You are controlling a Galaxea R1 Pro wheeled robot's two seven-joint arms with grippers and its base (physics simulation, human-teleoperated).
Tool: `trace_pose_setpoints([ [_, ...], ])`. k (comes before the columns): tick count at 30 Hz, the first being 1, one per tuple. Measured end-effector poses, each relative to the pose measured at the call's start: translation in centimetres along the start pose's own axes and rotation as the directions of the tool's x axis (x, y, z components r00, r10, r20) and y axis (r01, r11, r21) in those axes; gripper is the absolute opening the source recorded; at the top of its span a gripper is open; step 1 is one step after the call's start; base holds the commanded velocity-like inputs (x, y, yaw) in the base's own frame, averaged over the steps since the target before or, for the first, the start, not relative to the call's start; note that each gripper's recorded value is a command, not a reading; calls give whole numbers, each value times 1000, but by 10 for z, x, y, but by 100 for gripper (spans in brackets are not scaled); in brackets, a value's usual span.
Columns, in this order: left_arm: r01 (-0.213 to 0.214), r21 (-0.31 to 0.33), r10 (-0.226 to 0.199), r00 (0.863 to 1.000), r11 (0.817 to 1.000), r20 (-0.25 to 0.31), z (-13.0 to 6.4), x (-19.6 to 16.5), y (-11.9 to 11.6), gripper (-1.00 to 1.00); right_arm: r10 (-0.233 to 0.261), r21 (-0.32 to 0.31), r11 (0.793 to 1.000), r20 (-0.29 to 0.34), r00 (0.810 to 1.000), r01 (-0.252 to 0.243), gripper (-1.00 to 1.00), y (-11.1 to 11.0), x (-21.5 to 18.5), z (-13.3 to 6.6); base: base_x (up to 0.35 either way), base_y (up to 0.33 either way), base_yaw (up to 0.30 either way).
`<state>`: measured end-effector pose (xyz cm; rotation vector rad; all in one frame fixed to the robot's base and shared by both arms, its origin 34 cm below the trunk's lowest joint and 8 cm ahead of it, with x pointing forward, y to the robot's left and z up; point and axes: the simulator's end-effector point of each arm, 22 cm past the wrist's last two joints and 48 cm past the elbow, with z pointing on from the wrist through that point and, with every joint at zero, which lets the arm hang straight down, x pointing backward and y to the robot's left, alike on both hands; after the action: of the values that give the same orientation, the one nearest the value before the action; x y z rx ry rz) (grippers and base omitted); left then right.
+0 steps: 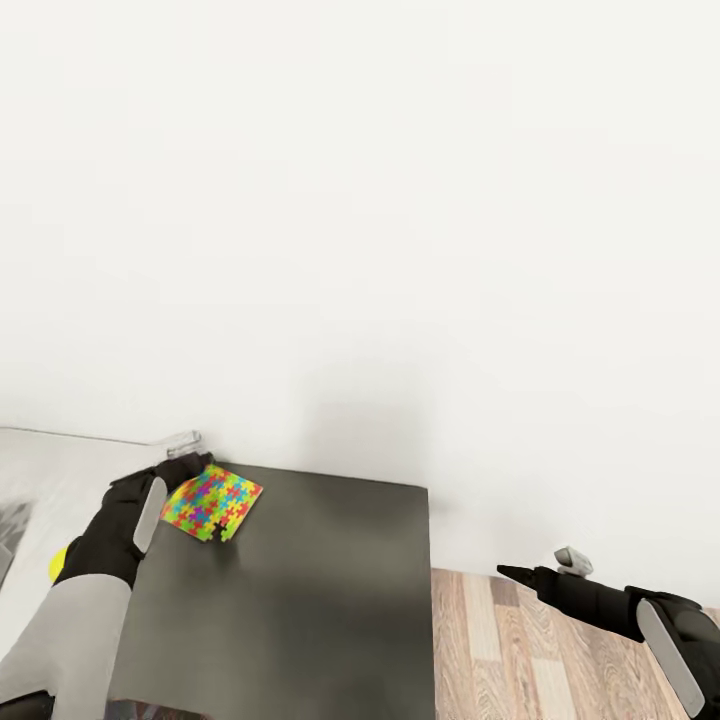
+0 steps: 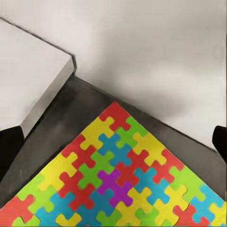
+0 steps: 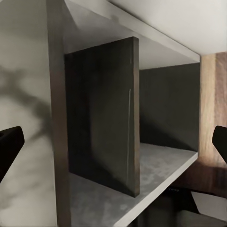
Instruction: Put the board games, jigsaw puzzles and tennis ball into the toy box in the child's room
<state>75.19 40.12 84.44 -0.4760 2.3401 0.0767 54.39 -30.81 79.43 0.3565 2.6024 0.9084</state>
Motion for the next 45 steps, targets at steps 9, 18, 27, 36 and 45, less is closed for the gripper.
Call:
trace_pose_setpoints([
  [9, -17, -34, 20, 996, 999, 90, -13, -50, 23, 100, 4, 4, 1000, -8, 1000, -4, 100, -4, 4, 4, 0, 0, 0],
  [18, -1, -59, 0, 1000, 998, -10, 22, -28, 27, 100, 10, 10, 1000, -20, 1000, -10, 100, -9, 8, 7, 0, 0, 0],
  [27, -2, -75, 0, 1000, 997, -20, 34, -20, 35, 100, 18, 16, 1000, -30, 999, -17, 100, -13, 13, 10, 0, 0, 0],
  [36, -59, -48, 57, 998, 997, -36, 41, -9, 18, 100, 24, 20, 1000, -39, 999, -23, 100, -17, 17, 13, 0, 0, 0],
  [45, -123, 27, 124, 991, 992, -50, 42, 0, -13, 100, 25, 20, 1000, -39, 999, -24, 100, -17, 17, 14, 0, 0, 0],
])
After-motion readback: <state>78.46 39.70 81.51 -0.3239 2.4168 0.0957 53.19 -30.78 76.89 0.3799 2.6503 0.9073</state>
